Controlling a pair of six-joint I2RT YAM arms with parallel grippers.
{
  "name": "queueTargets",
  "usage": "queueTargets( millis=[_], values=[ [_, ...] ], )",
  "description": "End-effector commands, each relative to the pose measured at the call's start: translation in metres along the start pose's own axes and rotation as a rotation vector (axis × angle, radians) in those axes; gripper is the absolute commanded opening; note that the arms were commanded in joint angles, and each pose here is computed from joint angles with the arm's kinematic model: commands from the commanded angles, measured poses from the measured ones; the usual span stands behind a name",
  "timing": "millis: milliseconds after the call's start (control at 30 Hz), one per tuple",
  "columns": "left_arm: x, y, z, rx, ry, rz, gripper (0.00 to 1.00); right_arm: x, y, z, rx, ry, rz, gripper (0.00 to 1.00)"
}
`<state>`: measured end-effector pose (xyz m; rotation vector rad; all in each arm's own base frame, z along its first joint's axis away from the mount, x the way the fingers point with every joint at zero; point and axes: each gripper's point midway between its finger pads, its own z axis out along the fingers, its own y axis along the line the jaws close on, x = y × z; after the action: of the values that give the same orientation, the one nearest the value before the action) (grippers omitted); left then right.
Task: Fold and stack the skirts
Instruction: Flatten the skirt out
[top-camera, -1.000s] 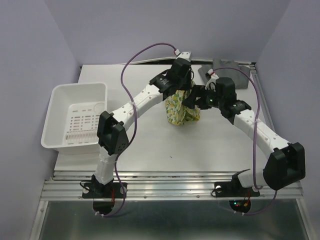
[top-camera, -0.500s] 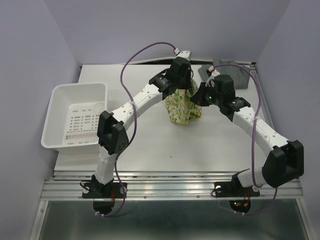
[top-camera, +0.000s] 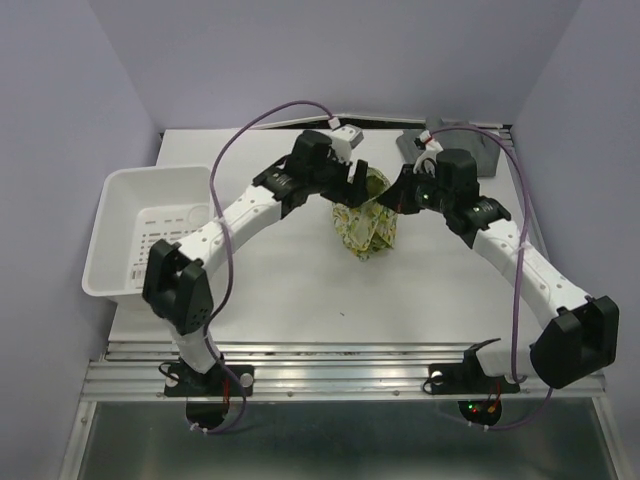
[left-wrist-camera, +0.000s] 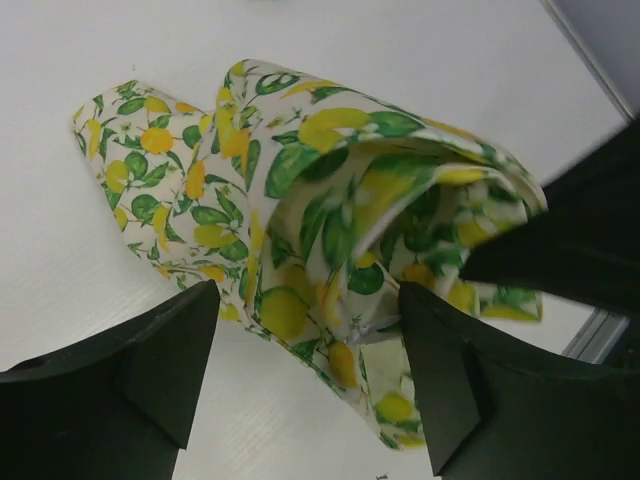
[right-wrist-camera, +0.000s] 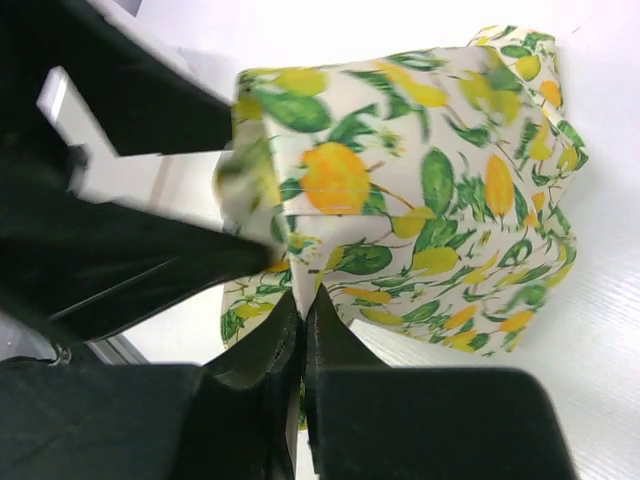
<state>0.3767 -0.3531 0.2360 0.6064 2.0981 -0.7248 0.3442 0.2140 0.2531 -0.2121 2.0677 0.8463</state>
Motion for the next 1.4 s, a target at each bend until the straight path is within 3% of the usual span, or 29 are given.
queueTargets(
  millis=[0,100,133,200,433,533,833,1367],
  values=[
    [-0.002,-0.018,-0.066,0.197,-0.126,0.164,0.85,-0.024,0.009,0.0,-0.034,-0.055,0.032,0.01],
    [0.029,-0.014,-0.081,0.194,-0.111,0.194,0.85,-0.029,0.01,0.004,-0.034,-0.064,0.069,0.01],
    [0.029,-0.016,-0.089,0.195,-0.131,0.189,0.92,-0.031,0.006,0.004,-0.024,-0.071,0.095,0.01],
    [0.055,-0.011,-0.086,0.178,-0.095,0.168,0.95,-0.032,0.005,0.009,-0.023,-0.072,0.114,0.01],
    [0.098,-0.02,-0.077,0.124,-0.042,0.029,0.96,-0.045,-0.008,0.02,0.04,-0.105,0.227,0.01],
    [0.093,-0.034,-0.068,0.115,-0.078,-0.001,0.96,-0.046,-0.009,0.025,0.046,-0.105,0.289,0.01],
    [0.063,-0.075,-0.044,0.179,-0.112,-0.07,0.85,-0.043,-0.011,0.041,0.035,-0.081,0.358,0.01],
    [0.072,-0.045,0.004,-0.002,-0.029,-0.11,0.61,-0.044,-0.005,0.038,0.013,-0.079,0.402,0.01]
  ],
)
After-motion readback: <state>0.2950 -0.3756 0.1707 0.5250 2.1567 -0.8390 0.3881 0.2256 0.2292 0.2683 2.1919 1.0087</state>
